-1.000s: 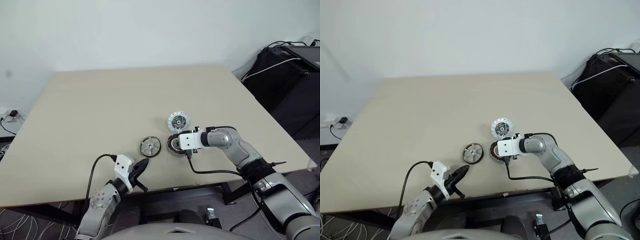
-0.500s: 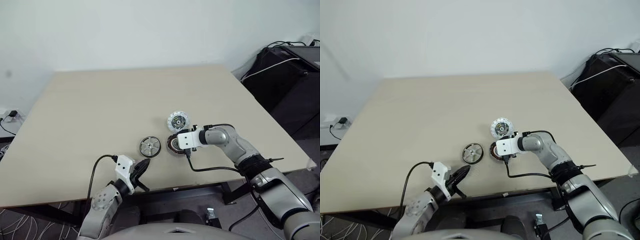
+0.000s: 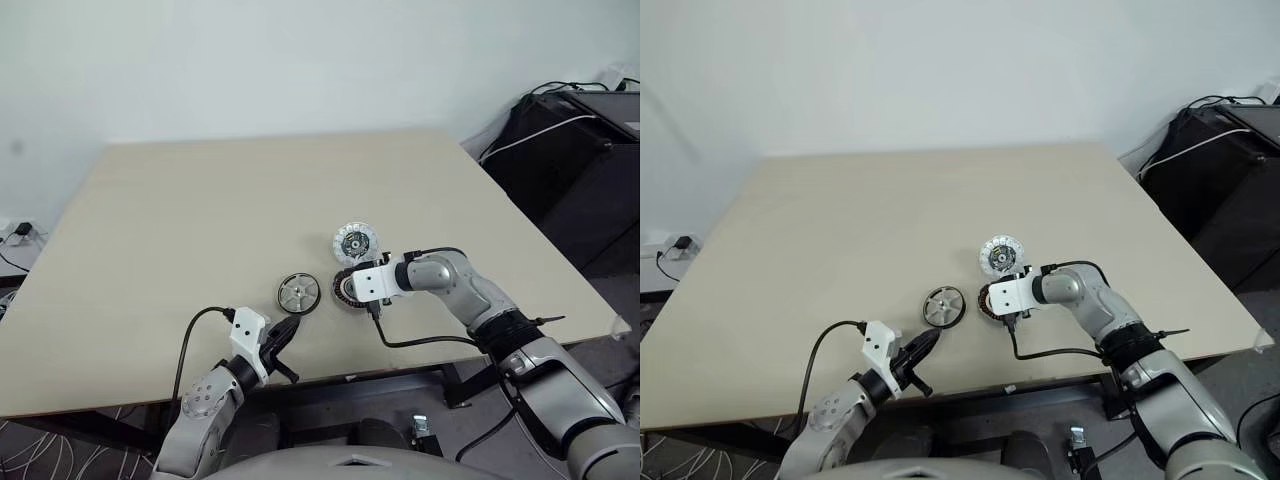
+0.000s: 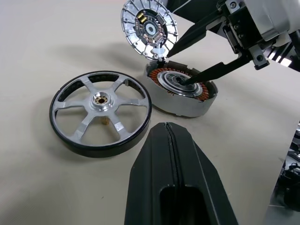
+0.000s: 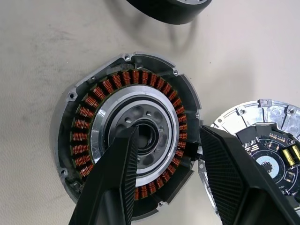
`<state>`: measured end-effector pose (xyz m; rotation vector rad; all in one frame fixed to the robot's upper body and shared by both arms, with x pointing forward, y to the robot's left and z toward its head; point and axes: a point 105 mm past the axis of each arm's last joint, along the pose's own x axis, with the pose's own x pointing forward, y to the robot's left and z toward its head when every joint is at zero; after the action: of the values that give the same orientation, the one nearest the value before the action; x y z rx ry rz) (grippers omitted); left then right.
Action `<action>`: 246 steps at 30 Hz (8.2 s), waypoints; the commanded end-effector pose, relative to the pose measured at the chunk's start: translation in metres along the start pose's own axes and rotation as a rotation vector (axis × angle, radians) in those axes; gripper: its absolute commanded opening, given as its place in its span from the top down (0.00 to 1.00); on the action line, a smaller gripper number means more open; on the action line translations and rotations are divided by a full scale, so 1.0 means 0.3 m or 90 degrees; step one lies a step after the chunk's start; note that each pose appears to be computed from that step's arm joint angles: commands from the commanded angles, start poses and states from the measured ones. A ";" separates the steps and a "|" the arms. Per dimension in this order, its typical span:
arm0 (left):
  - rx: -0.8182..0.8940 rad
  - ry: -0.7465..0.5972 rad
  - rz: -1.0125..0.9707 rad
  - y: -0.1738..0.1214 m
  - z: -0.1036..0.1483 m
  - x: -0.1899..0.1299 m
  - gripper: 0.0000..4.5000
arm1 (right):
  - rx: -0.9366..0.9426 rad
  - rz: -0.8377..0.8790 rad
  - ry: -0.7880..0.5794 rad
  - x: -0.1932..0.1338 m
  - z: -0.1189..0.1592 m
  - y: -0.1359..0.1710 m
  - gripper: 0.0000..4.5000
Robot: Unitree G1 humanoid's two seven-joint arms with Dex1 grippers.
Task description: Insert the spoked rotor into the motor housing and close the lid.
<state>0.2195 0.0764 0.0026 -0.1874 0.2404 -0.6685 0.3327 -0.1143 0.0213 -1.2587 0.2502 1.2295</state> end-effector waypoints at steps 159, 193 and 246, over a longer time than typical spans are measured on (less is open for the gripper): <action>0.003 -0.014 -0.009 0.005 0.007 -0.003 1.00 | 0.058 -0.062 -0.011 -0.037 -0.013 0.024 1.00; 0.003 -0.019 -0.012 -0.016 0.037 -0.001 1.00 | 0.055 -0.092 -0.029 -0.043 0.004 -0.001 0.99; 0.006 -0.019 -0.018 -0.028 0.029 -0.008 1.00 | 0.427 0.007 0.018 -0.043 0.018 0.004 0.99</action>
<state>0.2106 0.0742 -0.0029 -0.2054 0.2698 -0.6818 0.3189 -0.1183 0.0233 -0.6727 0.6593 1.0101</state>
